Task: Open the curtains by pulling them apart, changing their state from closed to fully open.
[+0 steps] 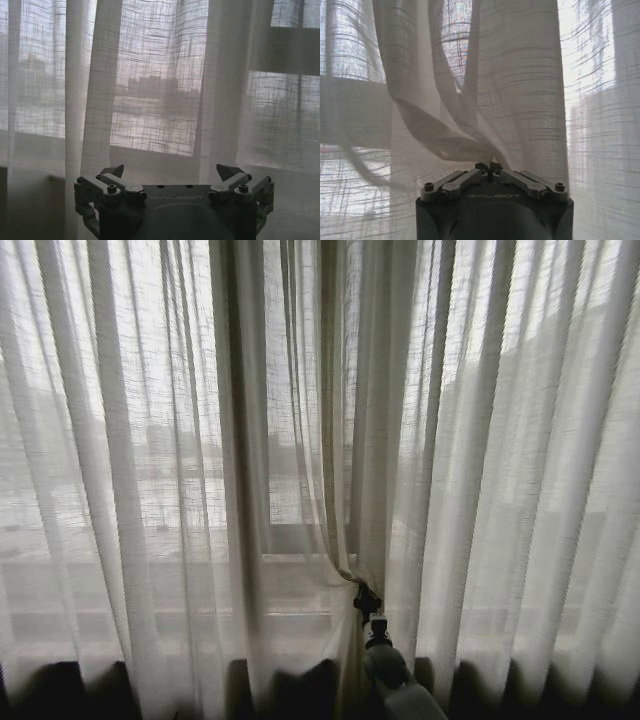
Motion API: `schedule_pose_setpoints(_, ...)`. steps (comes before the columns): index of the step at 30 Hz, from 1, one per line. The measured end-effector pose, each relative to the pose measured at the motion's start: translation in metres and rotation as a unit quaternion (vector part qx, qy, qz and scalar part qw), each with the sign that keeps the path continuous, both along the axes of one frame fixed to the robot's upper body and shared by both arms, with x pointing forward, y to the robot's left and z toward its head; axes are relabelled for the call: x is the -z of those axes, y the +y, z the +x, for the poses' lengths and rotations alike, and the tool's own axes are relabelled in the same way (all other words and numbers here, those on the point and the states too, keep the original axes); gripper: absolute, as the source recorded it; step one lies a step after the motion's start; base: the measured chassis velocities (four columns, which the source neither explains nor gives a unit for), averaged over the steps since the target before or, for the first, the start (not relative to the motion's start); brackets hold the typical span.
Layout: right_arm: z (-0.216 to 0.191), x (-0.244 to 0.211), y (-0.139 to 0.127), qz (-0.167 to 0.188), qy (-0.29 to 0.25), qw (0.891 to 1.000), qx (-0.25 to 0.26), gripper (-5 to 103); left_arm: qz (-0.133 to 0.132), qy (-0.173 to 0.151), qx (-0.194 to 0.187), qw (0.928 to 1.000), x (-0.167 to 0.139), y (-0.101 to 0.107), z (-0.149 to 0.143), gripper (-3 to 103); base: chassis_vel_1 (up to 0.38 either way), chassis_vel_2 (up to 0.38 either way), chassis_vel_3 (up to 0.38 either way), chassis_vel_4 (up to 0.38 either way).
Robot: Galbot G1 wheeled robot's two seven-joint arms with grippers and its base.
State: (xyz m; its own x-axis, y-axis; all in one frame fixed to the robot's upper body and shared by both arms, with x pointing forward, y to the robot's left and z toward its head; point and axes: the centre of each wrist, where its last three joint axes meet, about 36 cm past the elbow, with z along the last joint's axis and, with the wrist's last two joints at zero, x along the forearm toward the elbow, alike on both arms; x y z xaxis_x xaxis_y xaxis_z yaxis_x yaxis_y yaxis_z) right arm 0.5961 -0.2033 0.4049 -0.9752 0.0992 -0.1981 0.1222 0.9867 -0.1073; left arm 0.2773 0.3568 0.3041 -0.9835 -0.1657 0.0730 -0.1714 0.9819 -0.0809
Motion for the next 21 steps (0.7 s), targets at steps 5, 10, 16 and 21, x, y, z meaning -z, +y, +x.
schedule_pose_setpoints(5,-0.02,0.006,0.009,-0.002,0.005,0.999,-0.04,0,-0.002,0.0,0.004,1.0,0.001,-0.002,0.001,100,0.0,0.0,0.0,0.0)
schedule_pose_setpoints(10,-0.046,0.017,0.024,-0.005,0.017,0.995,-0.1,9,-0.002,-0.001,0.007,1.0,0.0,-0.003,0.003,100,0.0,0.0,0.0,0.0)
schedule_pose_setpoints(16,-0.084,0.027,0.049,-0.002,0.027,0.986,-0.162,31,-0.002,0.0,0.006,1.0,0.0,-0.002,0.0,100,0.0,0.0,0.0,0.0)
schedule_pose_setpoints(21,-0.096,0.03,0.052,0.0,0.03,0.985,-0.167,47,-0.004,0.001,0.005,1.0,0.002,-0.001,-0.004,100,0.0,0.0,0.0,0.0)
